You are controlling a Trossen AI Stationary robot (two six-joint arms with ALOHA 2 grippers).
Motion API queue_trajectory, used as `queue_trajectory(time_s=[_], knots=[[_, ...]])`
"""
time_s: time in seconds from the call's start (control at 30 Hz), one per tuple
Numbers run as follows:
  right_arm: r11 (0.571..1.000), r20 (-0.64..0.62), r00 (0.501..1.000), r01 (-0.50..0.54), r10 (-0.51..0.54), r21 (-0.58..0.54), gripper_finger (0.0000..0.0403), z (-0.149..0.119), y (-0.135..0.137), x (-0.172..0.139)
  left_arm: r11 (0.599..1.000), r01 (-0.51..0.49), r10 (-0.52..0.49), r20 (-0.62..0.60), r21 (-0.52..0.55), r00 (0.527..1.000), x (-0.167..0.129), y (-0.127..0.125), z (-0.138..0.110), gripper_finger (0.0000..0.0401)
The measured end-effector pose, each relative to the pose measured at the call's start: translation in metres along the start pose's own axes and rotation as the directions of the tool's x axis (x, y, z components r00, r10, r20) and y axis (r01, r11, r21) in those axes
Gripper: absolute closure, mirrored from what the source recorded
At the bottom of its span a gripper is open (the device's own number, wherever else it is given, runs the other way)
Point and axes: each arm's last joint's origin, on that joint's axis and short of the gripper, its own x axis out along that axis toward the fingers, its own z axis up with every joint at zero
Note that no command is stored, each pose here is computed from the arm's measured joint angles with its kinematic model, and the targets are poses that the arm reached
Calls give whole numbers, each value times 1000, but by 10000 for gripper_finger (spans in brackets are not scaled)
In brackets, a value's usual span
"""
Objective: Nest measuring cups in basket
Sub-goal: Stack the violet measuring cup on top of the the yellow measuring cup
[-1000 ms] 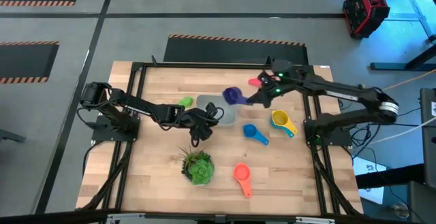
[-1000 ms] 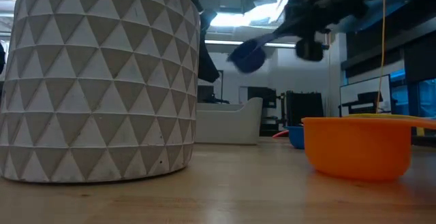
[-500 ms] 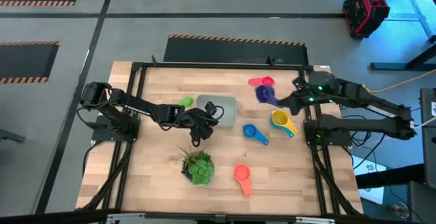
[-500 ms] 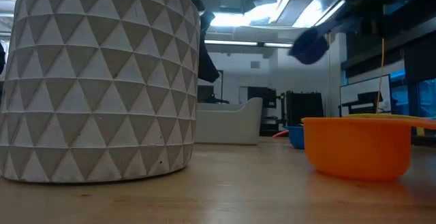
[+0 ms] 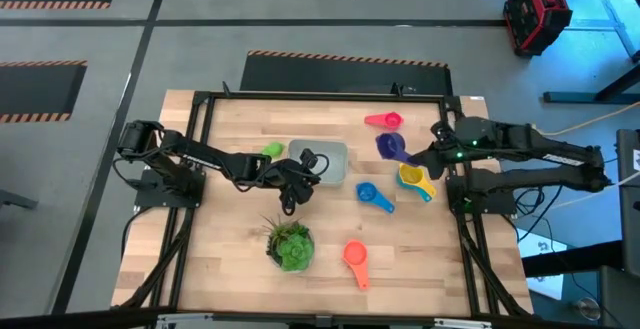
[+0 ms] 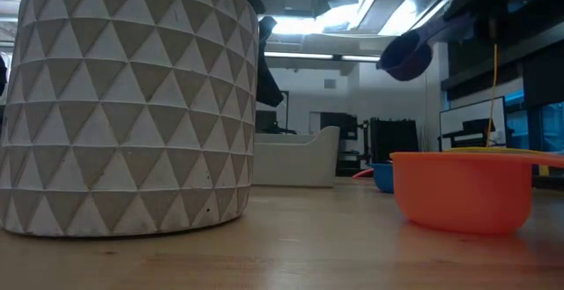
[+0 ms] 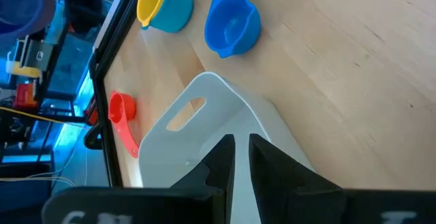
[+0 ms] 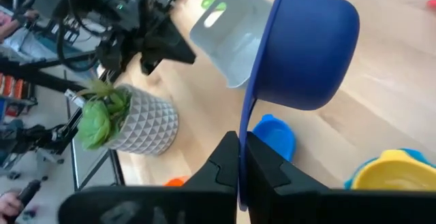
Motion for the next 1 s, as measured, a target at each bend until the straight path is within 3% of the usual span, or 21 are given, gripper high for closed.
queue_trajectory(time_s=[0.53, 1.0], knots=[[986, -112, 989, -107, 93, -127, 395, -29, 40, 22, 1000, 0, 0, 0, 0, 1000, 0, 0, 0, 377], [981, -152, 987, -70, 43, -180, 395, -40, 28, 3, 1000, 1, -1, -1, -2, 1000, 0, 0, 0, 380]])
